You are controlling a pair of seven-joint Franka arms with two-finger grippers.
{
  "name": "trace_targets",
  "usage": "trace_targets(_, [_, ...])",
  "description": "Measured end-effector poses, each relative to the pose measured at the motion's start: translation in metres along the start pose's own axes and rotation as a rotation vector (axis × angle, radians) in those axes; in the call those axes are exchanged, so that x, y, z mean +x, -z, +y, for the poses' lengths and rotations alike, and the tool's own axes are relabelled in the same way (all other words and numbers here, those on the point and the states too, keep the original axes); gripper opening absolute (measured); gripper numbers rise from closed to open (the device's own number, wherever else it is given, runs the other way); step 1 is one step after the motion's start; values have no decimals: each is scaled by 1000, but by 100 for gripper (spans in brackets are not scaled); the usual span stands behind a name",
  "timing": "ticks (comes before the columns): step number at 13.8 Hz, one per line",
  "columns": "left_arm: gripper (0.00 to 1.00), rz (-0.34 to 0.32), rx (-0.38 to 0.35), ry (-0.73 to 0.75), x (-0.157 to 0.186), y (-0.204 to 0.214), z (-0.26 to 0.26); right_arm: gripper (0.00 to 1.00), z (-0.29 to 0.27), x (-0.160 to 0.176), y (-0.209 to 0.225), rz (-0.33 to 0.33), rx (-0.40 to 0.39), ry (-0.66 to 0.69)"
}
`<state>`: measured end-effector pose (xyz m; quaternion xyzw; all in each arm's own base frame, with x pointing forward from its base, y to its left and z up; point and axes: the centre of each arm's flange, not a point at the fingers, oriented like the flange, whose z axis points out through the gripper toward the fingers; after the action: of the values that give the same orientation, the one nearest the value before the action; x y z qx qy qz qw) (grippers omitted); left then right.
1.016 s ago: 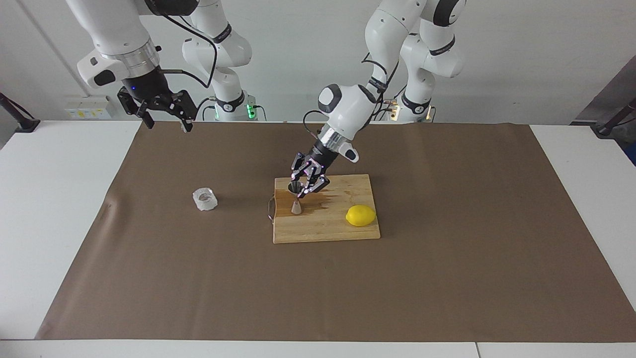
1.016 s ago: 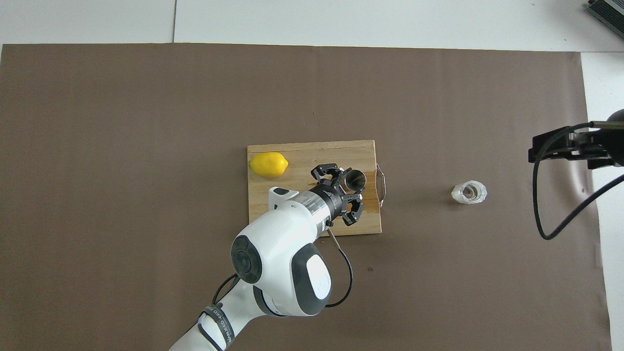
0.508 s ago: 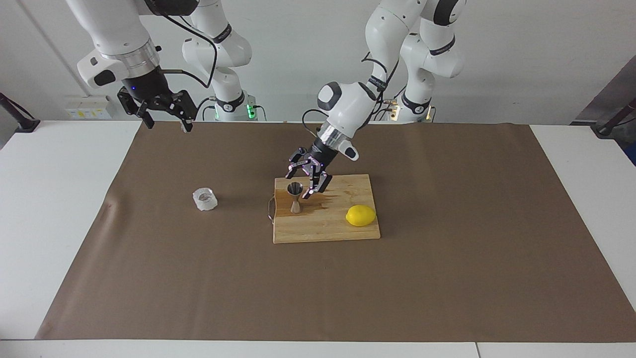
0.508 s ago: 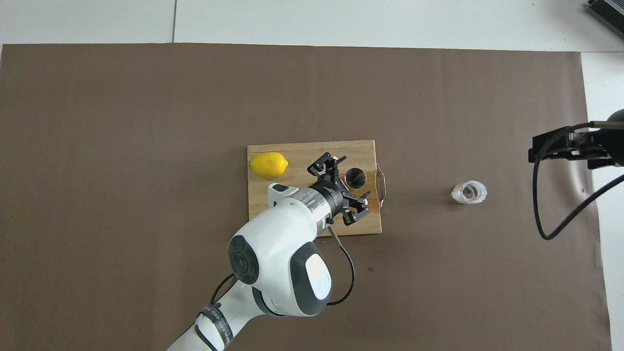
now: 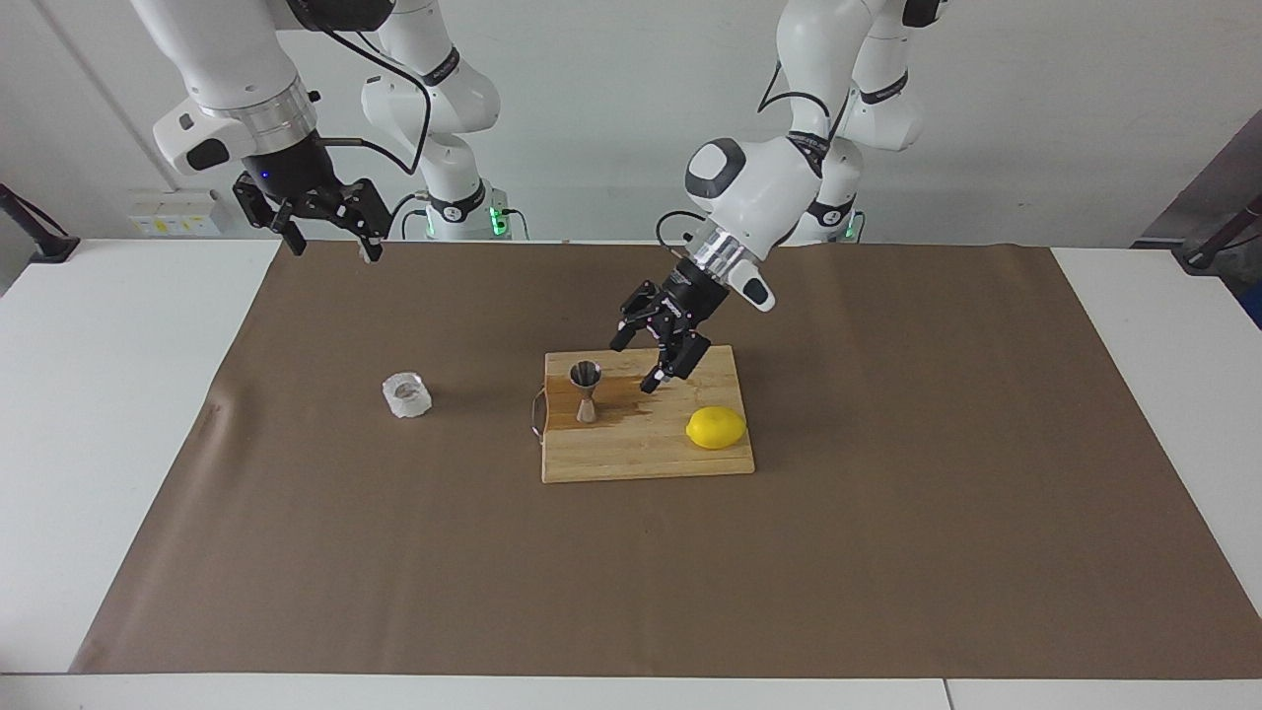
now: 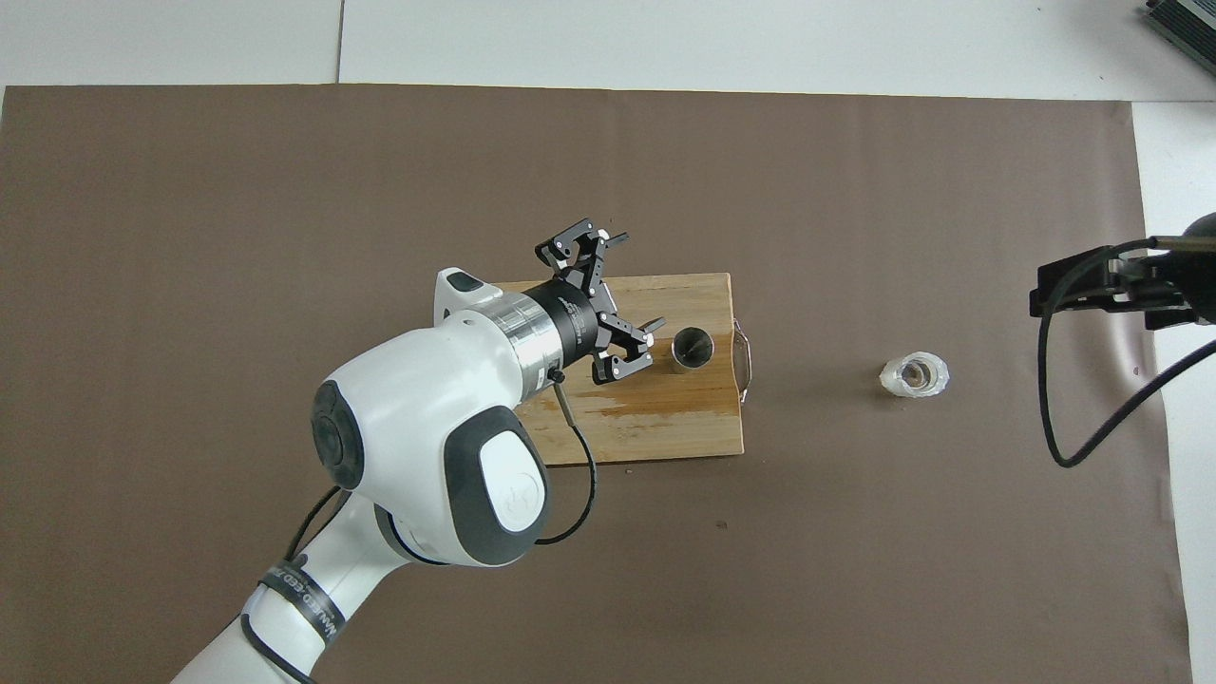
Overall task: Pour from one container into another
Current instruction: 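Lower the metal cup onto the board and open the left gripper, then retract the left gripper while the right gripper reaches the glass cup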
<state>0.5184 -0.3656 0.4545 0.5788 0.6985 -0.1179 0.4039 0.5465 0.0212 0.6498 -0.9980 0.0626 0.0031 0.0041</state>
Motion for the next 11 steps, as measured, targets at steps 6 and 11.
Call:
trace_targets(6, [100,188,28,-472,21,32,74,100,-1,-2,-6,-13,-2,12])
trace_targets(11, [100,272,148,-985,61,42,101,100,4,-10,-18,-29,-2,256])
